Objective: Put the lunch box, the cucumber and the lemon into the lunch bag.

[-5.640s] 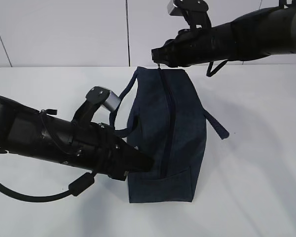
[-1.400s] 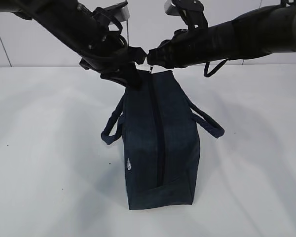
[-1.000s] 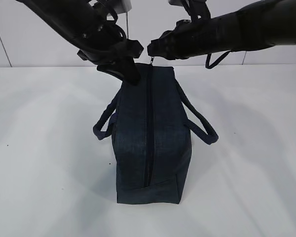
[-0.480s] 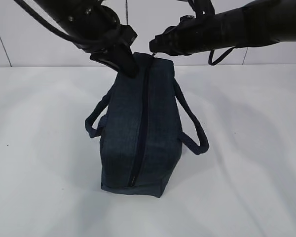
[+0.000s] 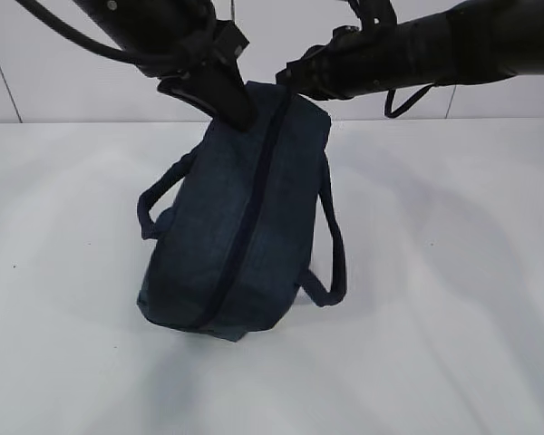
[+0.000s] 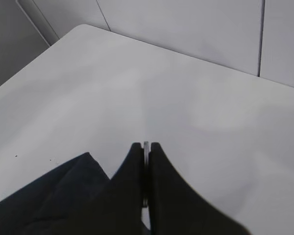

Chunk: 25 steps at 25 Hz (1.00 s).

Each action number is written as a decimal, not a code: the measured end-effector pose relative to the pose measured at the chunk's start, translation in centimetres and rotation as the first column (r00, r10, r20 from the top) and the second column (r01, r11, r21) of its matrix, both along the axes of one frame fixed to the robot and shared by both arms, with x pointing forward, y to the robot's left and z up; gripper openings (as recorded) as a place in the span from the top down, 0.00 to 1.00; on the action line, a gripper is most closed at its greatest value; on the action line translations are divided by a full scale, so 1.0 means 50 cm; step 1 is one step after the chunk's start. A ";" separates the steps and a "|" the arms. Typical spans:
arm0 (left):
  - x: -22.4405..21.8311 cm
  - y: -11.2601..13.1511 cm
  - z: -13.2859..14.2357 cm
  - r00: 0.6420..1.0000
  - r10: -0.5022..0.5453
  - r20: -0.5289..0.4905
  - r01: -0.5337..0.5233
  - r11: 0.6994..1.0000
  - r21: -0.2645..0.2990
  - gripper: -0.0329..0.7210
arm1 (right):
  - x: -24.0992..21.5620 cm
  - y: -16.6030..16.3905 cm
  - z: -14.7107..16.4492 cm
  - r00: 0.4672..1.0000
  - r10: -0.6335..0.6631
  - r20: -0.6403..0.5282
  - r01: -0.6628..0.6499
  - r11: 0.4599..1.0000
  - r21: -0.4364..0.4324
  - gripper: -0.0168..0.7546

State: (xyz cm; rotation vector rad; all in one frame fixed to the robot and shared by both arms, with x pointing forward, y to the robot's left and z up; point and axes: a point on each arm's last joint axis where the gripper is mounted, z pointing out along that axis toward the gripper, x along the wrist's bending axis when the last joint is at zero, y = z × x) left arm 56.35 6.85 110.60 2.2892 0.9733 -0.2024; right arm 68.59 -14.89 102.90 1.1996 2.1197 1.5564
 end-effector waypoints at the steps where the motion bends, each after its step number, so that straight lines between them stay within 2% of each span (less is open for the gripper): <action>1: -0.003 0.002 0.006 1.000 0.000 0.009 0.000 1.000 0.000 0.93 | -0.001 0.000 0.002 1.000 0.002 0.001 -0.002 1.000 0.001 0.98; 5: -0.010 0.008 0.022 0.999 0.000 0.034 0.000 1.000 -0.001 0.93 | -0.001 0.001 0.007 1.000 0.007 0.004 -0.007 1.000 0.010 0.98; 16: -0.008 0.008 0.023 0.999 0.008 0.046 -0.008 1.000 -0.006 0.93 | -0.001 0.002 0.008 1.000 0.003 0.001 -0.003 1.000 0.023 0.96; 19: -0.012 0.008 0.026 0.999 -0.001 0.037 0.001 1.000 -0.009 0.93 | 0.004 -0.004 0.013 1.000 -0.024 0.001 0.024 0.998 0.052 0.85; 23: -0.021 0.010 0.034 0.999 -0.017 0.032 0.017 1.000 -0.010 0.93 | 0.010 -0.014 0.020 0.998 -0.054 0.011 0.053 0.994 0.099 0.56; 25: -0.022 0.010 0.035 0.999 -0.018 0.032 0.018 1.000 -0.011 0.93 | 0.013 -0.021 0.023 0.998 -0.068 0.008 0.067 0.990 0.123 0.46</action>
